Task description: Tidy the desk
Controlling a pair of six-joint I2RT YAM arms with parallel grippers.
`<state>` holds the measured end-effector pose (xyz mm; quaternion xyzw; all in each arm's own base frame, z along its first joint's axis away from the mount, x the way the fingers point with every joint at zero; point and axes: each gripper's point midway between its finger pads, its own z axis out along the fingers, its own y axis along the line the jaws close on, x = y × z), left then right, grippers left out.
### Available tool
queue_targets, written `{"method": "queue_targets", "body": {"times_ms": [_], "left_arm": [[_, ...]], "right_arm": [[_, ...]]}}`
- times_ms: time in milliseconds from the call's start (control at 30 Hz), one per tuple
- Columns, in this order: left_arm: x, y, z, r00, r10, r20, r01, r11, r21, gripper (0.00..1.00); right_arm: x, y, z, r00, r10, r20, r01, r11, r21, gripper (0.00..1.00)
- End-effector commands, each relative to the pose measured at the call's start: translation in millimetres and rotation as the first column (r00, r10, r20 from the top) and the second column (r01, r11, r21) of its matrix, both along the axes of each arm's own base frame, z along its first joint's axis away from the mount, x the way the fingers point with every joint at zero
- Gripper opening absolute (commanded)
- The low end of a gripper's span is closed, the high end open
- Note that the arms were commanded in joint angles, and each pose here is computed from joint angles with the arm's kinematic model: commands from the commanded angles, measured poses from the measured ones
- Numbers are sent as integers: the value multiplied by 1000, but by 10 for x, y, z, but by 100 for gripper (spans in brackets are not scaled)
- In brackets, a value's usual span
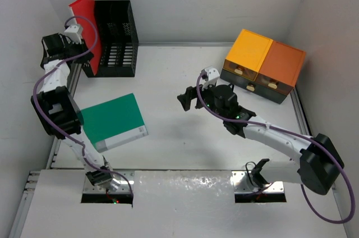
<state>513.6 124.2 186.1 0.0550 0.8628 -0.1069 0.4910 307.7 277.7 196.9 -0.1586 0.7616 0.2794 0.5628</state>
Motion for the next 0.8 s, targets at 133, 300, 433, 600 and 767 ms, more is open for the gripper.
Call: {"method": "queue_targets", "body": {"times_ms": [133, 300, 433, 600, 767], "left_arm": [[-752, -342, -422, 988, 12, -152, -20, 998, -54, 0], [-971, -293, -288, 993, 103, -62, -102, 995, 20, 0], [-941, -140, -77, 981, 192, 31, -194, 979, 68, 0], [-860, -22, 273, 937, 258, 237, -284, 956, 80, 0], [-820, -14, 353, 919, 268, 288, -300, 951, 70, 0]], "right_arm": [[-64, -135, 204, 996, -30, 79, 27, 999, 42, 99], [-104, -177, 216, 995, -32, 90, 28, 999, 46, 99], [-112, -220, 187, 995, -43, 93, 39, 998, 44, 99], [-150, -272, 162, 994, -51, 95, 47, 998, 46, 99], [-167, -288, 205, 993, -53, 104, 48, 997, 53, 99]]}}
